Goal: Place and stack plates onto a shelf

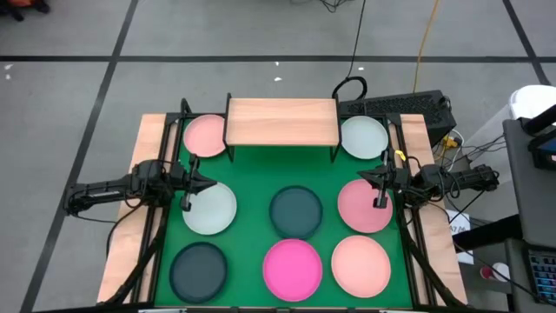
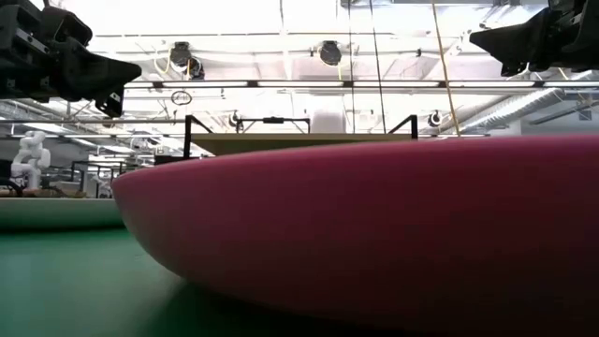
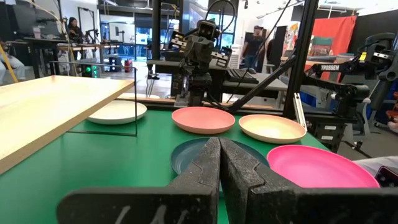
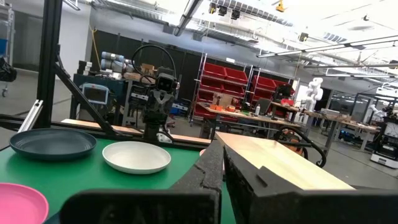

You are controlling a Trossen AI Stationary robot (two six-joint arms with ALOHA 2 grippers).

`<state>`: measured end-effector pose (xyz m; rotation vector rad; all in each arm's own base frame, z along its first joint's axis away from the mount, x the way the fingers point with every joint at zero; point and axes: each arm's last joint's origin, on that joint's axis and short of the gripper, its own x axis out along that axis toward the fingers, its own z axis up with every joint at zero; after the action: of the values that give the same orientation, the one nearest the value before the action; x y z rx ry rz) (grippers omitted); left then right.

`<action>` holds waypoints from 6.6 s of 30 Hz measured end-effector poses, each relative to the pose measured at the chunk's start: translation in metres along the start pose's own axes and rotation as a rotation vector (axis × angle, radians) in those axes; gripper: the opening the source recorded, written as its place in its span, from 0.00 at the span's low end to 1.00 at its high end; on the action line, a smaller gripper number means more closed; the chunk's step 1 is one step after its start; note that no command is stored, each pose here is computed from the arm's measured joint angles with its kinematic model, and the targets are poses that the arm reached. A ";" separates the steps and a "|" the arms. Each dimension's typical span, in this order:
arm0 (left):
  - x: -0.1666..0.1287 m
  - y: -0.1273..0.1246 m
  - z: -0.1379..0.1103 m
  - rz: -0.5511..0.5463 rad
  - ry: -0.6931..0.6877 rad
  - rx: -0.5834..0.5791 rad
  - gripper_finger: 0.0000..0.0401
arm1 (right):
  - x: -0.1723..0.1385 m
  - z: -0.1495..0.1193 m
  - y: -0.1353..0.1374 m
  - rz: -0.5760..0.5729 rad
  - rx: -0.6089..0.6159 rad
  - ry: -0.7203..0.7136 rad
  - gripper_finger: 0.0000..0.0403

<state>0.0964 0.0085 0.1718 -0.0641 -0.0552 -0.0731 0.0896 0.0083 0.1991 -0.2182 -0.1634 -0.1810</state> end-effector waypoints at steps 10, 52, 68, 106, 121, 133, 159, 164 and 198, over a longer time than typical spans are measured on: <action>0.000 0.000 0.000 0.000 0.000 0.000 0.02 | 0.000 0.000 0.000 0.000 0.000 0.000 0.00; 0.000 0.000 0.000 0.000 0.000 0.000 0.02 | 0.000 0.015 -0.005 -0.025 0.337 -0.150 0.00; 0.000 0.000 0.000 0.000 0.000 0.000 0.02 | 0.027 0.030 0.002 -0.026 0.279 -0.158 0.00; 0.000 0.000 0.000 0.000 0.000 0.000 0.02 | 0.104 0.054 0.047 0.199 0.383 0.662 0.00; 0.000 0.000 0.000 0.000 0.000 0.000 0.02 | 0.080 0.089 0.064 0.039 0.383 1.002 0.00; 0.000 0.000 0.000 0.000 0.000 0.000 0.02 | 0.060 0.001 0.086 0.057 0.466 1.215 0.00; 0.000 0.000 0.000 0.000 0.000 0.000 0.02 | 0.038 -0.045 0.088 0.066 0.500 1.204 0.24; 0.000 0.000 0.000 0.000 0.000 0.000 0.02 | 0.033 -0.053 0.086 0.059 0.494 1.213 0.21; 0.000 0.000 0.000 0.000 0.000 0.000 0.02 | 0.127 0.097 0.057 0.062 -0.035 0.679 0.00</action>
<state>0.0964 0.0085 0.1718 -0.0641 -0.0556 -0.0728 0.2104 0.0646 0.3044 -0.1863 0.5208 -0.1875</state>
